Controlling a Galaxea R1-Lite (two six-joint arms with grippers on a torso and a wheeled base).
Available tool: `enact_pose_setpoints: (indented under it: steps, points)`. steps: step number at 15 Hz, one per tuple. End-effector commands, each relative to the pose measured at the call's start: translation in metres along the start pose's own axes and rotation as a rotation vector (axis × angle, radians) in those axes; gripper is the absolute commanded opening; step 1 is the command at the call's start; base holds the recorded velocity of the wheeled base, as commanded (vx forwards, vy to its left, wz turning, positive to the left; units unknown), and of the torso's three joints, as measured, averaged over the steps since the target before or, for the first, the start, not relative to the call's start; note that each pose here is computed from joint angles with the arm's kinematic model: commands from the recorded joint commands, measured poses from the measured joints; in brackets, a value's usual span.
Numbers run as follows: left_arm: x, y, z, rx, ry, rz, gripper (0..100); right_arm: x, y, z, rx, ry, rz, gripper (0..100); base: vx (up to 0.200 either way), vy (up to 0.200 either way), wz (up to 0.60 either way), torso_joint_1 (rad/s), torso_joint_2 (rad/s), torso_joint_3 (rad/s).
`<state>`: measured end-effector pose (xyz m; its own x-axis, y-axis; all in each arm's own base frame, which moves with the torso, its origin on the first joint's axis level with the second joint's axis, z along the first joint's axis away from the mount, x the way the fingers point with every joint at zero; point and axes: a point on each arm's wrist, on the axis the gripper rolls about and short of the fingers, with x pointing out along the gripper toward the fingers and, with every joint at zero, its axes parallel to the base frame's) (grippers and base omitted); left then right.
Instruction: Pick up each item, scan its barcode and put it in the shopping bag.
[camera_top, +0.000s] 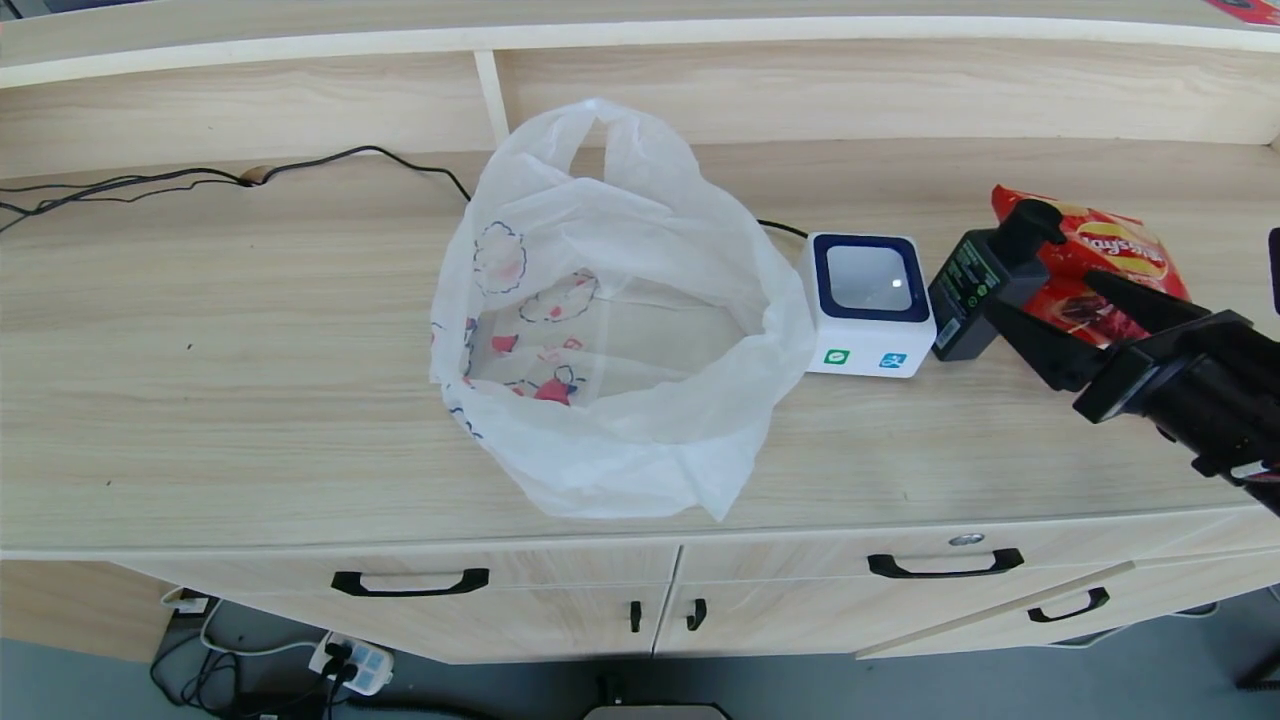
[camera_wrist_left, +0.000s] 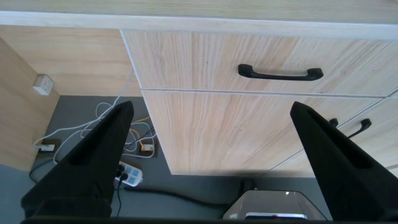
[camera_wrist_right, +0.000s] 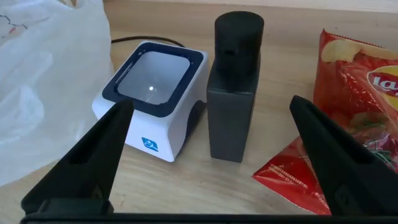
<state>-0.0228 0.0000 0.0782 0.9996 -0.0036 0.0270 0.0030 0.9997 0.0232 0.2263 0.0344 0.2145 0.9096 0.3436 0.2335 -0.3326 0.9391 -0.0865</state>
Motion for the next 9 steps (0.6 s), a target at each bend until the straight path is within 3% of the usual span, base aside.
enact_pose_setpoints:
  steps: [1,9]
  points:
    - [0.000,0.000,0.000,0.001,0.002,0.000,100,0.009,-0.003,-0.008,0.006,0.024,-0.001,100,0.000,0.000,0.00,0.000,0.00,0.000]
    - [0.000,0.000,0.000,0.001,0.004,0.000,100,0.032,-0.010,-0.014,0.049,0.026,-0.014,100,0.000,0.000,0.00,0.000,0.00,0.000]
